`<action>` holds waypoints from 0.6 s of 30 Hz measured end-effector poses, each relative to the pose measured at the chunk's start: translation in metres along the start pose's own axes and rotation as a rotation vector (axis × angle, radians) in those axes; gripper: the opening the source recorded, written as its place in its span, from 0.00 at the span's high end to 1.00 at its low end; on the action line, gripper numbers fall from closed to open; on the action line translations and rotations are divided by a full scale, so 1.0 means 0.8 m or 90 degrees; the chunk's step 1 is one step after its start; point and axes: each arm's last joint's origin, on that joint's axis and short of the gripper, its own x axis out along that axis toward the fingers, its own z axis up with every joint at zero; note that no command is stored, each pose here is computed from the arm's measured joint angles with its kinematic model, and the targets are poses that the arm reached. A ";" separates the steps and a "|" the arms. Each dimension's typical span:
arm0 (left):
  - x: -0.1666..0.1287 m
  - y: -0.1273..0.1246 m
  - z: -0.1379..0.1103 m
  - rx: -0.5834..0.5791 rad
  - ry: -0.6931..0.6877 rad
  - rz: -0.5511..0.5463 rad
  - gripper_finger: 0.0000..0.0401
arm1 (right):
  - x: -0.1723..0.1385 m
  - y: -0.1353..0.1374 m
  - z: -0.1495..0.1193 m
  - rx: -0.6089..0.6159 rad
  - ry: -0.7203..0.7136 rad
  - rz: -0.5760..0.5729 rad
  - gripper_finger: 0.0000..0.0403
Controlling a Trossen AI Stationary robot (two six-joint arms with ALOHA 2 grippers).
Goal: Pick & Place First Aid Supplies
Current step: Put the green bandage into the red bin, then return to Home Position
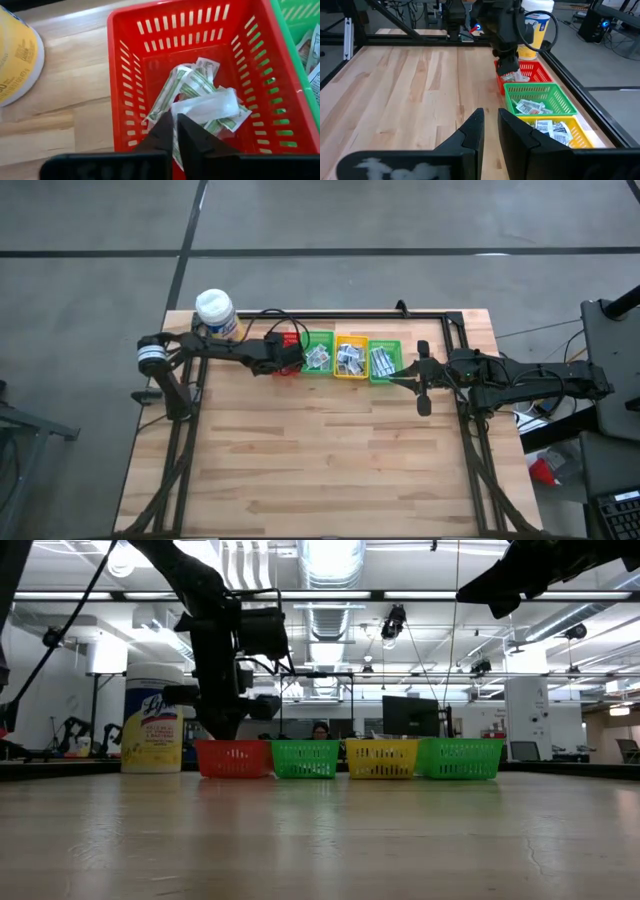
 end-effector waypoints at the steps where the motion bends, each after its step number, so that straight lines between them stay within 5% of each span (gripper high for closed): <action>1: 0.000 0.000 0.000 0.003 0.001 -0.001 0.94 | 0.000 0.000 0.000 0.000 0.000 0.000 0.87; 11: -0.025 0.004 0.013 0.026 0.021 -0.062 0.59 | 0.000 0.000 0.000 0.001 0.000 0.000 0.87; 18: -0.092 0.019 0.036 0.021 0.000 -0.199 0.50 | 0.000 0.000 0.000 0.000 0.000 0.000 0.87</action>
